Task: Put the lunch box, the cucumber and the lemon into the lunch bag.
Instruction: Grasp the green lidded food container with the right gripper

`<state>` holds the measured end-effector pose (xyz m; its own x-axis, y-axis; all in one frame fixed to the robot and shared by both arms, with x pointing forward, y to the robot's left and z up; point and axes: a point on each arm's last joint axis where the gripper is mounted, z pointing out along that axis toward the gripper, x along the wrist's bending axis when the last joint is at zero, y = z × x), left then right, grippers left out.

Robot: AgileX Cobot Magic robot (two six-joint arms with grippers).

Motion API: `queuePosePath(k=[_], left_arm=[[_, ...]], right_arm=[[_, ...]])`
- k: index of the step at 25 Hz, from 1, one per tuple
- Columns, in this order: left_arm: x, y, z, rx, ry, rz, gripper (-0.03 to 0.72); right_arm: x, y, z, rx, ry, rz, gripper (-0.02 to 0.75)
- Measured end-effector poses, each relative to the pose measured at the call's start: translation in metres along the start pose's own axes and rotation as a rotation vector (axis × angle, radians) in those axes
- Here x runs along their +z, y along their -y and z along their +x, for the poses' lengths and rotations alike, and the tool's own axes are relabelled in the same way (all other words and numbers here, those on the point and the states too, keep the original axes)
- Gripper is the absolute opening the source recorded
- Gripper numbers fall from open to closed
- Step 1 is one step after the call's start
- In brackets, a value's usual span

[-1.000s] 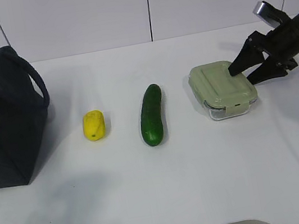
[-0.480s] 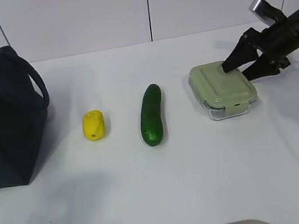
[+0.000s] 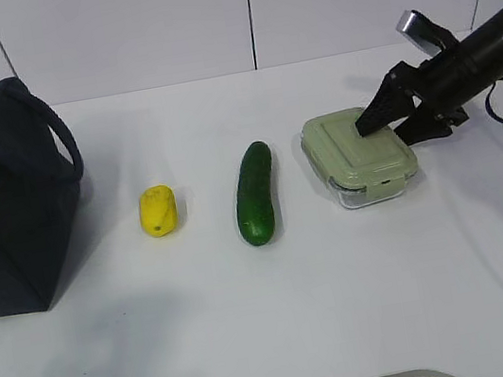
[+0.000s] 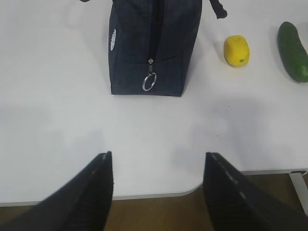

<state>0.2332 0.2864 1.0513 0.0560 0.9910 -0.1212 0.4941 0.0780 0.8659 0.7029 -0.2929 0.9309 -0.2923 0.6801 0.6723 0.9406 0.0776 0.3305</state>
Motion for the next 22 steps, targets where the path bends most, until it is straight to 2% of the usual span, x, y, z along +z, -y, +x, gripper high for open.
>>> queuePosePath(k=[19, 22], left_arm=[[0.0, 0.0, 0.0, 0.0, 0.0, 0.0, 0.431], [0.0, 0.0, 0.0, 0.0, 0.0, 0.0, 0.431]], right_arm=[[0.016, 0.001, 0.007, -0.016, -0.014, 0.032, 0.591], [0.016, 0.001, 0.007, -0.016, -0.014, 0.032, 0.573]])
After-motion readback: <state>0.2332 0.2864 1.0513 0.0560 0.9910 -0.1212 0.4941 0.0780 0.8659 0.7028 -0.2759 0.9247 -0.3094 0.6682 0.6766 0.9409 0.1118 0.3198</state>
